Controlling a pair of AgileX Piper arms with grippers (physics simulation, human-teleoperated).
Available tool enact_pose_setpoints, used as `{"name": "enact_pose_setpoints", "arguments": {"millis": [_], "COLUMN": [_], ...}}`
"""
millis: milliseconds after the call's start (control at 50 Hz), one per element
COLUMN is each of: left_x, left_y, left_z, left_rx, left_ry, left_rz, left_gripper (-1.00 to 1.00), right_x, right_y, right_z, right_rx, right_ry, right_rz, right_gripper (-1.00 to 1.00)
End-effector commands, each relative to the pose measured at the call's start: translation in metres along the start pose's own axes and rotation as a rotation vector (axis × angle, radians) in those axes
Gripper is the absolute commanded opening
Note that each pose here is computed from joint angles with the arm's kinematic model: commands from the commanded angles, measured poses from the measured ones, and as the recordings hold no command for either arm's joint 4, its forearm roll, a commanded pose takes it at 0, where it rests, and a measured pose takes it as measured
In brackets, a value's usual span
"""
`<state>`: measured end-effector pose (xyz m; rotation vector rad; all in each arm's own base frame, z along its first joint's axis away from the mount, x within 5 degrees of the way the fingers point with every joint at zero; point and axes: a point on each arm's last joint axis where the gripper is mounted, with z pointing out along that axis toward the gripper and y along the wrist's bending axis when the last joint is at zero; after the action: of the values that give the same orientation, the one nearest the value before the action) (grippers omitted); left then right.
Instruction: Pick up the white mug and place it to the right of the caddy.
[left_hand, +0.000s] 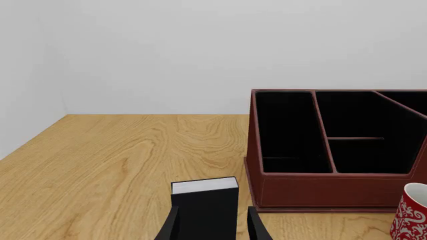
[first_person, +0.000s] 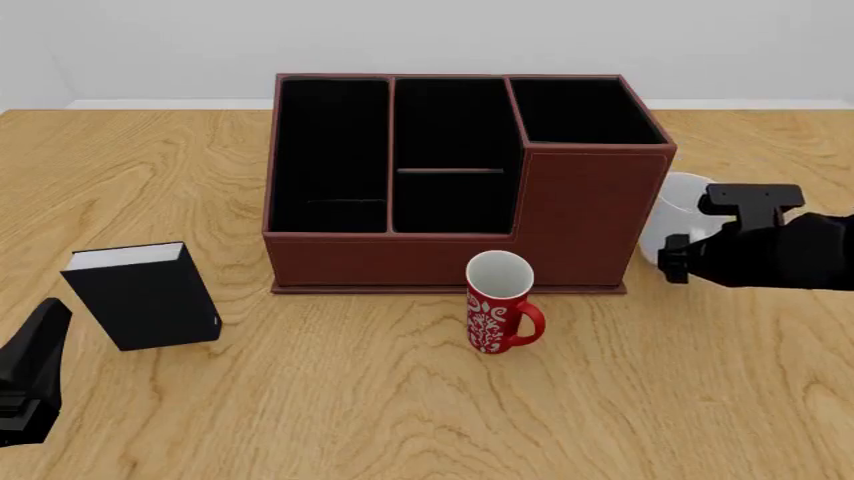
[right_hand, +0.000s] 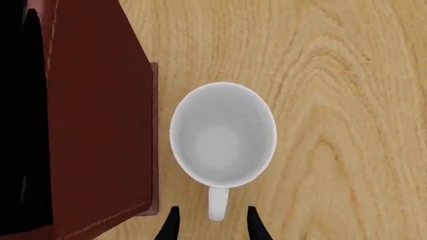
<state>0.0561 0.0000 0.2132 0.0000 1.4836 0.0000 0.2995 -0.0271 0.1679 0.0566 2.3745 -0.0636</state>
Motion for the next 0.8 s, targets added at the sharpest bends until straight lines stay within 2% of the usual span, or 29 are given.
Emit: {"name": "enact_pose_setpoints", "arguments": {"millis": [20,800], "left_x": [0.0,0.0], "left_y": [0.0,0.0], "left_z": [0.0,0.0], "left_rx": [0.0,0.0], "left_ry": [0.0,0.0], "left_rz": [0.0,0.0], "left_gripper": [1.0,1.0], "right_x": [0.001,0.005], "right_y": [0.001,-0.002], "right_z": [-0.006,-0.024], "right_rx": [-0.002,0.006], "right_ry": [-0.011,-0.035], "right_rz": [0.003,-0.007], "right_gripper": [1.0,1.0]}}
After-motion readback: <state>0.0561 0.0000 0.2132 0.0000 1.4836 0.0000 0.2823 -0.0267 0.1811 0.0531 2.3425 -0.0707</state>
